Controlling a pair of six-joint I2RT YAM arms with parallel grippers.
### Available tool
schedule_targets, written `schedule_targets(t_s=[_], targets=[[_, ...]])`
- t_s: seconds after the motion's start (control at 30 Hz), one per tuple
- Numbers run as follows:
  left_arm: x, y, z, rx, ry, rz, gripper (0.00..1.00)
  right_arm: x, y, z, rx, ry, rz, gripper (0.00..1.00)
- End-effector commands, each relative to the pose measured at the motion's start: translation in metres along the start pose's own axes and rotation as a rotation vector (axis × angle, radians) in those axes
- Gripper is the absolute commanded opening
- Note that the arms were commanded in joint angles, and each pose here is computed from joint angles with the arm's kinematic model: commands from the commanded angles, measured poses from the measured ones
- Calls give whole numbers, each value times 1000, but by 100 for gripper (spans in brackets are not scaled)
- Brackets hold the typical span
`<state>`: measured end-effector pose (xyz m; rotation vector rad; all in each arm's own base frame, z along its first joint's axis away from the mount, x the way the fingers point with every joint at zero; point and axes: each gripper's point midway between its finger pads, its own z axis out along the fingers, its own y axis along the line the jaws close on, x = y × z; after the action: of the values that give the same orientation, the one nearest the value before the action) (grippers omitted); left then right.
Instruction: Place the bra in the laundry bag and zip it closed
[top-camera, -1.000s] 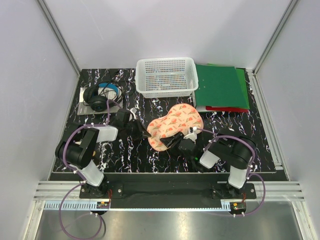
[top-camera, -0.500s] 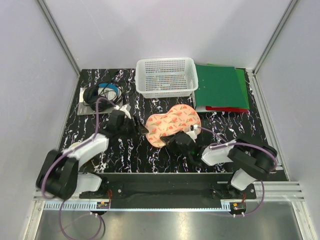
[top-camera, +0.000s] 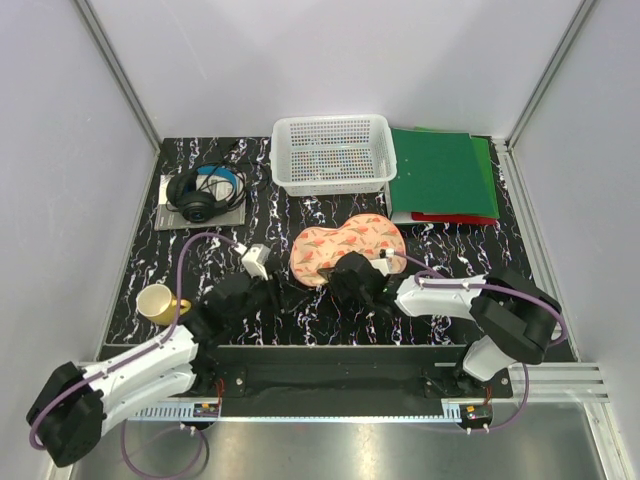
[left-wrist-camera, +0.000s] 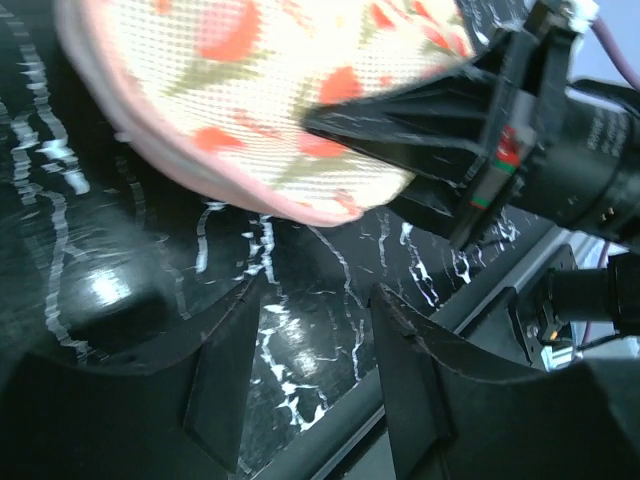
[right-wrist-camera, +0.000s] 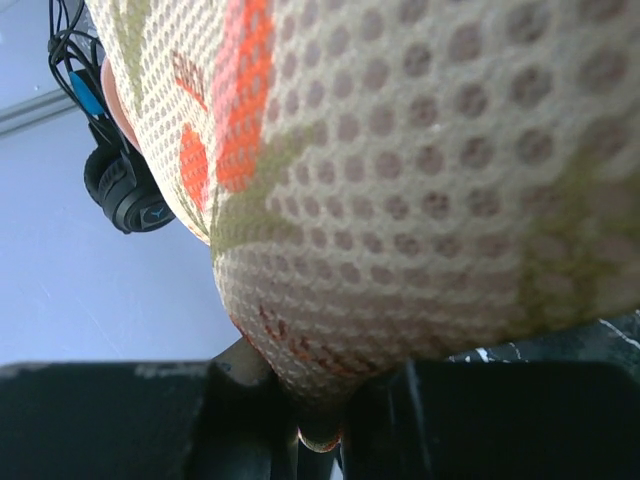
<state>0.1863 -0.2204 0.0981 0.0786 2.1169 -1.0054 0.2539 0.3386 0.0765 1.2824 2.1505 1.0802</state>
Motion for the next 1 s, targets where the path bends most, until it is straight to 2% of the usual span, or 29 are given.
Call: schedule_targets(t_s=[0.0,0.13,0.3,0.5,0.57,0.7,0.87,0.9,0.97], targets=[[-21,-31,14,97,-135,71,54,6,16,0,8,1,106,12],[-20,-39,25,134,-158,103,56,7,25,-3,1,3,128,12],[-27,-35,43,86,-164,110,55,7,34,-5,-4,3,139,11],[-36,-41,53,88,-178,108,49,10,37,-5,-3,9,142,10],[-36,-42,57,87,-173,110,43,10,38,-6,-4,13,143,10],[-40,-44,60,86,-182,107,42,10,37,-5,-1,15,147,10],[-43,-39,64,42,-177,112,28,8,33,-6,5,11,156,8],[-42,-37,65,28,-172,112,21,9,33,-7,6,14,159,7],[-41,-32,66,-2,-164,108,16,10,34,-7,4,18,158,6]])
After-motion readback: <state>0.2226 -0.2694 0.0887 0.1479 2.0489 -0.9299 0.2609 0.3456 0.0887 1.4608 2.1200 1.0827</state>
